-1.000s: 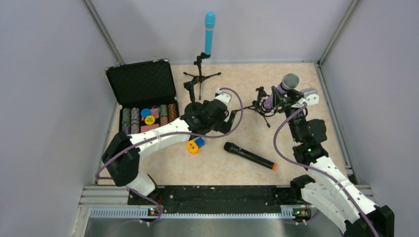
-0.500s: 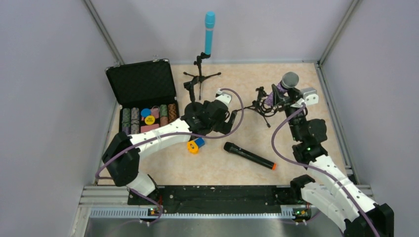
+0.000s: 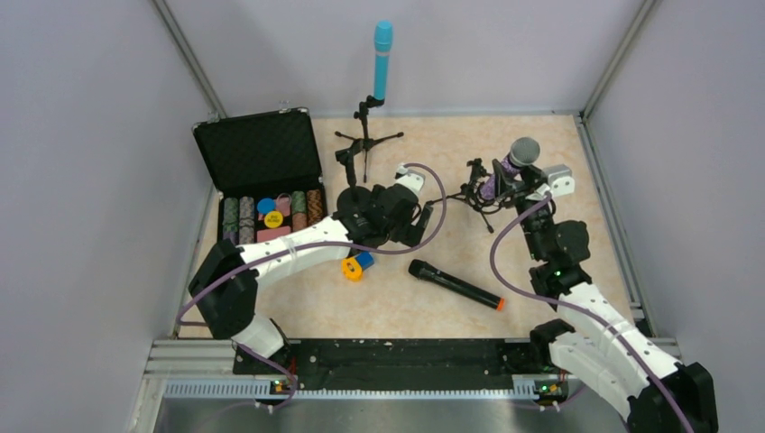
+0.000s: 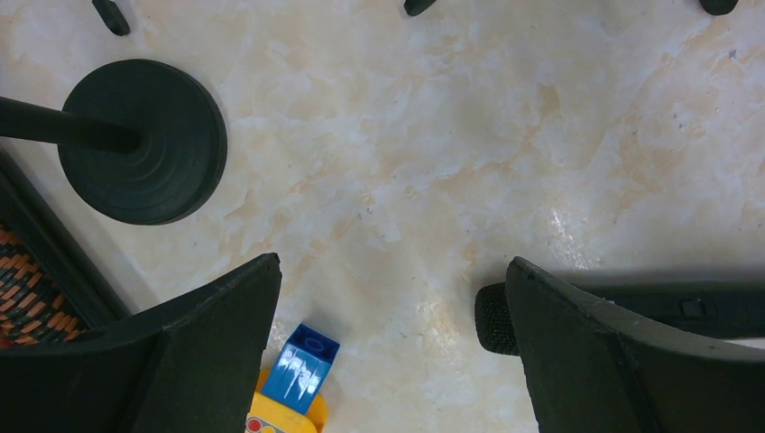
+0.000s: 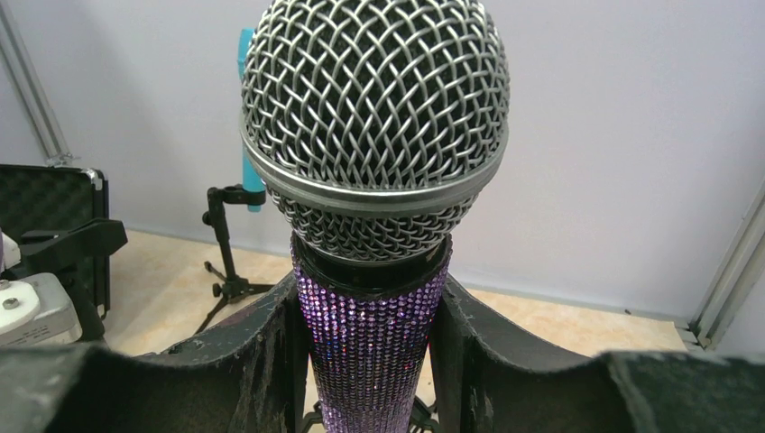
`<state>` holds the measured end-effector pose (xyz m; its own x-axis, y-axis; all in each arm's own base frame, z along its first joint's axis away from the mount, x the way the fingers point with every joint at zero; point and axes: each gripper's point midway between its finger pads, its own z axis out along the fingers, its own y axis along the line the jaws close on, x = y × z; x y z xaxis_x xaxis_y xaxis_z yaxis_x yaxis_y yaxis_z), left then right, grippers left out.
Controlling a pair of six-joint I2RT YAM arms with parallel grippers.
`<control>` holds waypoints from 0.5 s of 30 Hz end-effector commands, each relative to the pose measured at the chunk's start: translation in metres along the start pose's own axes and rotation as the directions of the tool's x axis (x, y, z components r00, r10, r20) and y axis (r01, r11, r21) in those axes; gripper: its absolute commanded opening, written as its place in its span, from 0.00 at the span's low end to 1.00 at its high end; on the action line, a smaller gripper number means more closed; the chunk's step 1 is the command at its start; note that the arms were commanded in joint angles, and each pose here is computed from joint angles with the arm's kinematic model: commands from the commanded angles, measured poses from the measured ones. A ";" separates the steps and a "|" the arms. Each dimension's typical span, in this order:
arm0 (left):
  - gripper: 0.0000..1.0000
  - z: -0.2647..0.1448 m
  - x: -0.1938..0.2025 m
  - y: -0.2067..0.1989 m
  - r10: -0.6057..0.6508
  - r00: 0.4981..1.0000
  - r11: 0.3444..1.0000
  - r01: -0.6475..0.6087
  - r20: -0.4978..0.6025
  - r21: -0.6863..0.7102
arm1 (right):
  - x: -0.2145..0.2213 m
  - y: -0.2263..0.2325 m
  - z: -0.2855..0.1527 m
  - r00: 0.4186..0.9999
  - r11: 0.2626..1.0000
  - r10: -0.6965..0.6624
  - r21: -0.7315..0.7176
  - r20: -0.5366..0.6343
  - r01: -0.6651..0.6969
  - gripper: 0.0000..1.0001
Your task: Attach the microphones to the stand
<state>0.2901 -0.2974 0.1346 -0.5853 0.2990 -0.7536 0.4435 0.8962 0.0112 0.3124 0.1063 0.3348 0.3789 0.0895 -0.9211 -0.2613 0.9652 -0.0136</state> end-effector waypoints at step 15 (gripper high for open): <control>0.99 -0.003 -0.024 -0.005 0.033 0.998 0.999 -0.032 0.053 -0.015 | 0.020 -0.027 0.024 0.999 0.980 0.040 0.197 -0.017 -0.036 0.00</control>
<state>0.2908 -0.2987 0.1399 -0.5690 0.3170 -0.7588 0.4504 0.8921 0.0349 0.3499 0.0914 0.3018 0.2764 0.0848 -0.9573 -0.1097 0.9924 0.0563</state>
